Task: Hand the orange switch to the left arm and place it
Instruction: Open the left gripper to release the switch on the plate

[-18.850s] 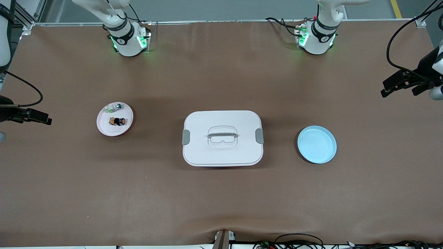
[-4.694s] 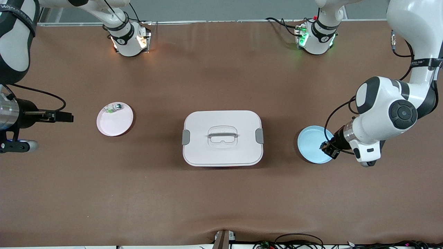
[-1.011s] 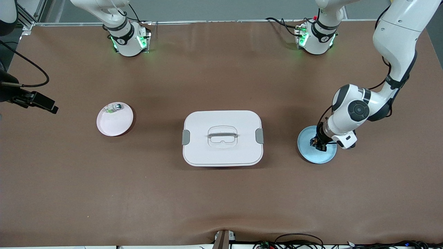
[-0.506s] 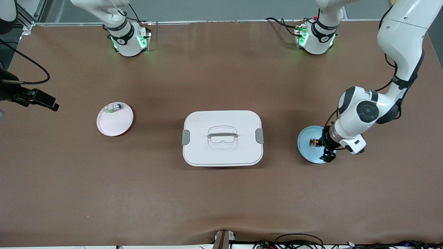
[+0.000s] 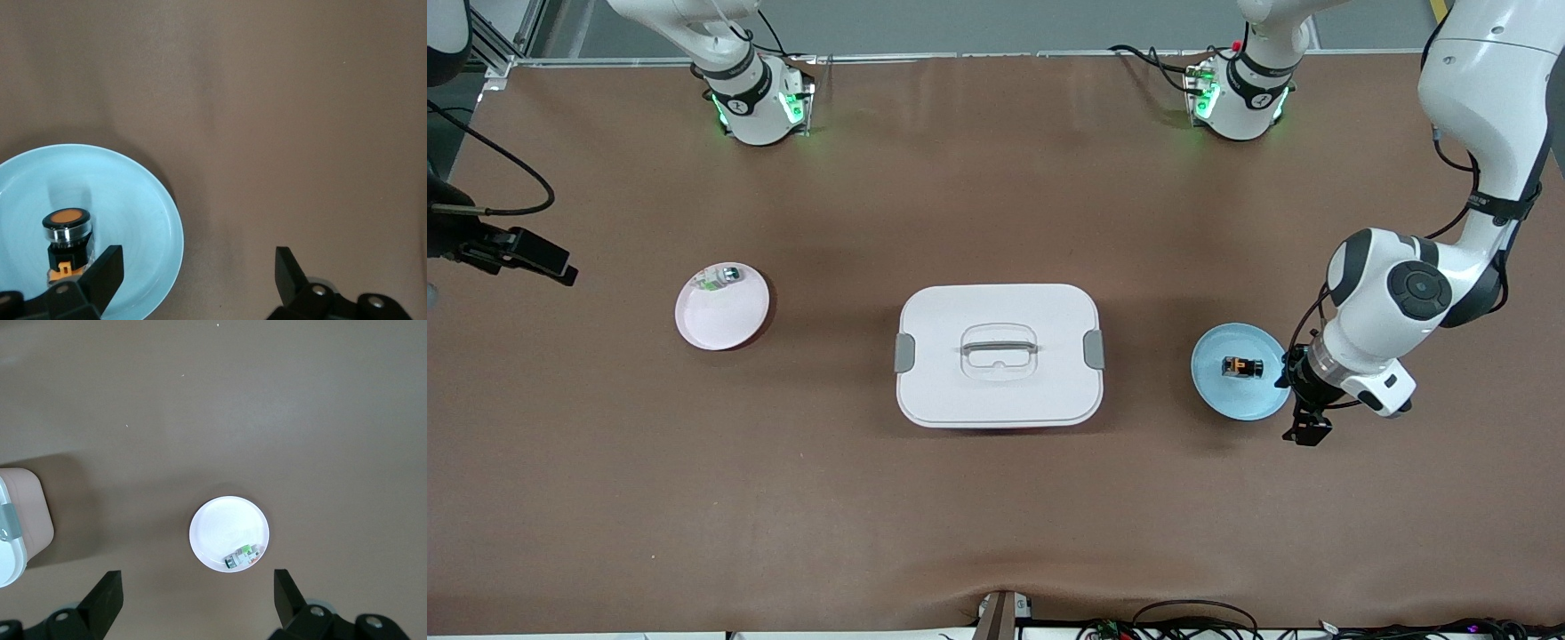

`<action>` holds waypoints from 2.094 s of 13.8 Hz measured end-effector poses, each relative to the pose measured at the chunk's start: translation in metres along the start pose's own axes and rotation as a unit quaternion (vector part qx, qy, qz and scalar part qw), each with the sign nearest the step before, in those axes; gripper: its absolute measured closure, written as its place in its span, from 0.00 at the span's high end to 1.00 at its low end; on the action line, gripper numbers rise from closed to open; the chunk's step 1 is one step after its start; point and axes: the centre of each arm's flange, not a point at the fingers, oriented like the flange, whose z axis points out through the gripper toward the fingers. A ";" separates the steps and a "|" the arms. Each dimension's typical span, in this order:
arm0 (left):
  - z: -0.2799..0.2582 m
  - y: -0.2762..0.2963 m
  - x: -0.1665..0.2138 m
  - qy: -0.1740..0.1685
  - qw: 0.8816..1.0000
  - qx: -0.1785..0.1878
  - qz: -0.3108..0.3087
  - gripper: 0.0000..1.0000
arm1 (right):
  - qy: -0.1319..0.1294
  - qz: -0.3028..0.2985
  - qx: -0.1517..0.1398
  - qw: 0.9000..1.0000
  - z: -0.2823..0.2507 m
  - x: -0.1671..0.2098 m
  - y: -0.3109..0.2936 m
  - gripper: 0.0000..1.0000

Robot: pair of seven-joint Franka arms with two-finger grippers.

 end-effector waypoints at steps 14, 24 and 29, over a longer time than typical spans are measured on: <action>0.000 -0.014 0.014 -0.039 0.990 0.053 0.126 1.00 | 0.001 0.005 0.000 1.000 0.000 0.001 0.006 1.00; -0.034 -0.023 0.013 -0.063 0.856 0.041 0.512 1.00 | 0.001 0.008 0.000 1.000 0.000 0.002 0.009 1.00; -0.049 -0.020 0.020 -0.061 0.771 0.027 0.633 1.00 | 0.001 0.008 0.000 1.000 0.000 0.002 0.009 1.00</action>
